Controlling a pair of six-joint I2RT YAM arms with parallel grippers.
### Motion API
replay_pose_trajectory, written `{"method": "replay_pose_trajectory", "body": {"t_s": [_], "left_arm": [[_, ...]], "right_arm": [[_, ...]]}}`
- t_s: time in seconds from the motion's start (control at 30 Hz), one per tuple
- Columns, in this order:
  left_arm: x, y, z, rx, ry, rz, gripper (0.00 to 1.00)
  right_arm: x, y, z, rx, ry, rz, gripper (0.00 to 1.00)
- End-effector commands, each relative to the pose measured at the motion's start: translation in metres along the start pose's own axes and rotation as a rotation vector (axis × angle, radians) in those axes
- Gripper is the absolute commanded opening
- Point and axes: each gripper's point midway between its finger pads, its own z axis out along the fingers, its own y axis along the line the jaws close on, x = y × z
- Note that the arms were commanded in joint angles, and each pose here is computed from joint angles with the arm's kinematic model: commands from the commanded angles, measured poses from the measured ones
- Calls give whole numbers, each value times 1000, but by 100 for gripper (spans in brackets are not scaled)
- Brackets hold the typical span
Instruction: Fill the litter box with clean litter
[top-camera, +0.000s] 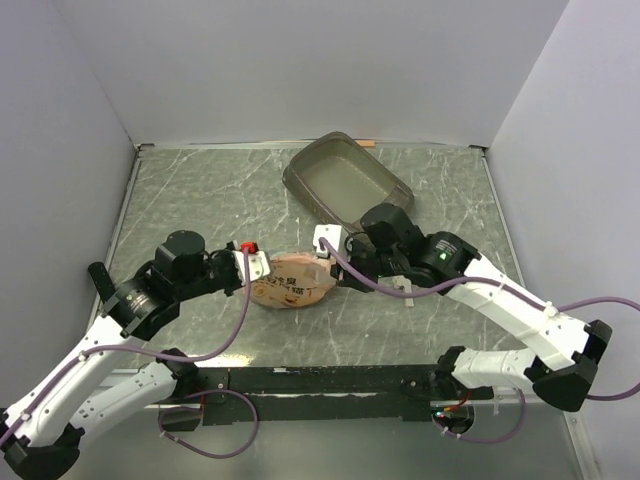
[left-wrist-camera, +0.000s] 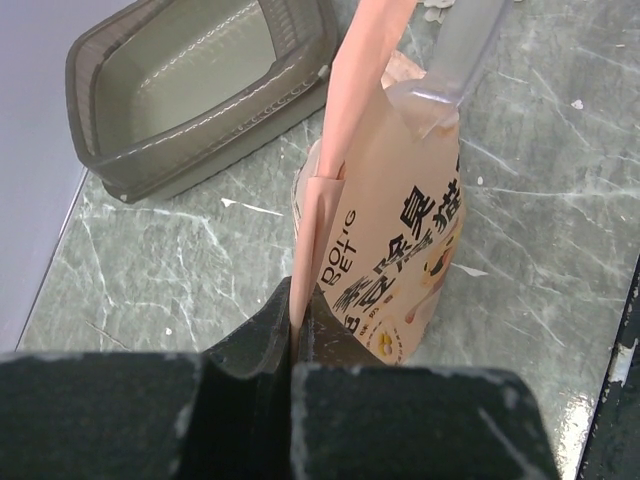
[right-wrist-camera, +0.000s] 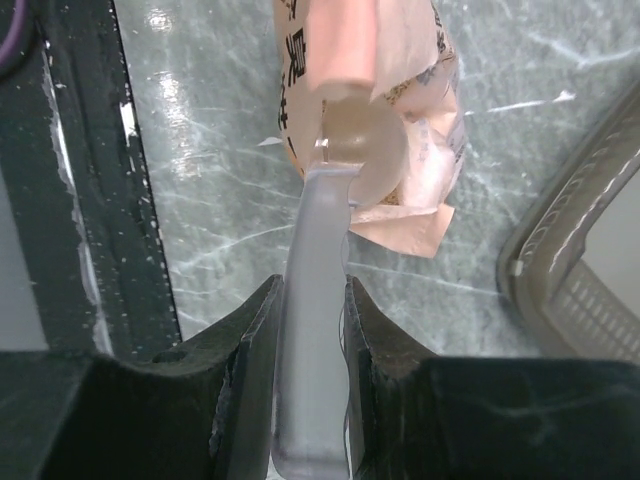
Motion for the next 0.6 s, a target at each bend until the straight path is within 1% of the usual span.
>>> {"method": "replay_pose_trajectory", "body": {"t_s": [0.0, 0.07, 0.1, 0.13, 0.17, 0.2, 0.23, 0.27, 0.3, 0.37, 0.47, 0.53, 0.57], "left_arm": [[-64, 27, -25, -126, -234, 70, 1], [-61, 27, -24, -128, -231, 60, 1], [-62, 27, -24, -127, -233, 58, 1], [-61, 27, -24, -131, -233, 56, 1], [-59, 27, -22, -134, -228, 50, 1], [-60, 28, -23, -144, -237, 50, 1], [-60, 29, -24, -151, -241, 52, 1], [-57, 28, -22, -153, -237, 48, 1], [-57, 29, -22, -156, -239, 47, 1], [-52, 27, -21, -158, -231, 44, 1], [-43, 26, -18, -164, -205, 39, 1], [-40, 27, -17, -174, -199, 44, 1], [-36, 27, -15, -177, -194, 45, 1]], "right_arm": [[-8, -12, 3, 46, -42, -58, 0], [-9, -27, 18, 87, 3, -9, 0], [-19, -37, 18, 122, -12, 36, 0], [-20, -43, 22, 142, -2, 62, 0], [-14, -54, 33, 178, 42, 95, 0], [-22, -62, 34, 210, 26, 150, 0], [-18, -72, 40, 235, 49, 193, 0], [-21, -83, 36, 280, 53, 226, 0], [-17, -88, 37, 301, 69, 292, 0], [-13, -106, 31, 346, 84, 371, 0], [-7, -118, 16, 370, 85, 491, 0], [-5, -117, 8, 343, 81, 552, 0], [2, -112, 6, 317, 112, 581, 0]]}}
